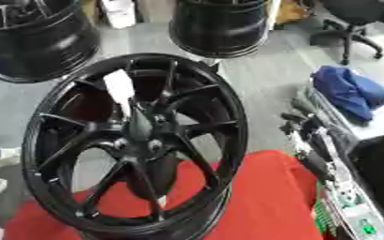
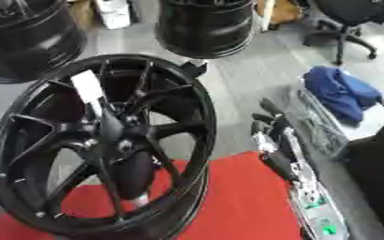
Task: Pull the pin out of the wheel hub.
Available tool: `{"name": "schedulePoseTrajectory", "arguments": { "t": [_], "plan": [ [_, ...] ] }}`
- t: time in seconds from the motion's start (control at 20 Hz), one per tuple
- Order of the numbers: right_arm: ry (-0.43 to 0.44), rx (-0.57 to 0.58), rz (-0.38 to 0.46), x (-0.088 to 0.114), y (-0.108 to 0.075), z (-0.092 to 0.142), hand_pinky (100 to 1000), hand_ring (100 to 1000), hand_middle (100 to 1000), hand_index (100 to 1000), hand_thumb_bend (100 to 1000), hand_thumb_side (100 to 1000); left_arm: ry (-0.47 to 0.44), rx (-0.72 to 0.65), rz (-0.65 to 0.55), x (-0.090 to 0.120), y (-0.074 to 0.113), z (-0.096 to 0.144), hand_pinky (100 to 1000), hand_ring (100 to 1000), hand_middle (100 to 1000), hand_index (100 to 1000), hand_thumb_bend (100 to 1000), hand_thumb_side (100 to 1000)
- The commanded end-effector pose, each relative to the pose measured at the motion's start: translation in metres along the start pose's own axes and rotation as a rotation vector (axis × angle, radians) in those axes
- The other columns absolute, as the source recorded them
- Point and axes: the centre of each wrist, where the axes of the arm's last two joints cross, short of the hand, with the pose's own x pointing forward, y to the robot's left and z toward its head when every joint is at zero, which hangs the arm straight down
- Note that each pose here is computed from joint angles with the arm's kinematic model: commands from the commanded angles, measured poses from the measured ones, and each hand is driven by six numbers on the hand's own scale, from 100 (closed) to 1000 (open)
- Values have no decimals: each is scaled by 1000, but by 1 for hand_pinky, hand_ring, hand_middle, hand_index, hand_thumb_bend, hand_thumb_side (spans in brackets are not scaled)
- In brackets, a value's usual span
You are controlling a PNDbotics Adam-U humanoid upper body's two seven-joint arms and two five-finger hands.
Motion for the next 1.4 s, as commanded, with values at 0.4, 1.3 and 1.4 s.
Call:
{"name": "schedulePoseTrajectory", "arguments": {
  "t": [0.4, 1.3, 1.4],
  "plan": [
    [-16, -9, 16, 3, -5, -3, 751, 859, 1000, 922, 100, 523, 75, 163, 209, 6, -31, 23, 684, 638, 702, 797, 376, 583],
    [-6, 75, 38, 2, -5, -2, 751, 859, 1000, 923, 100, 524, -218, -471, -346, 49, -9, -96, 795, 740, 754, 845, 535, 509],
    [-10, 86, 31, 2, -4, -3, 751, 859, 1000, 923, 100, 524, -234, -558, -441, 53, -3, -109, 796, 743, 757, 846, 535, 504]
  ]
}}
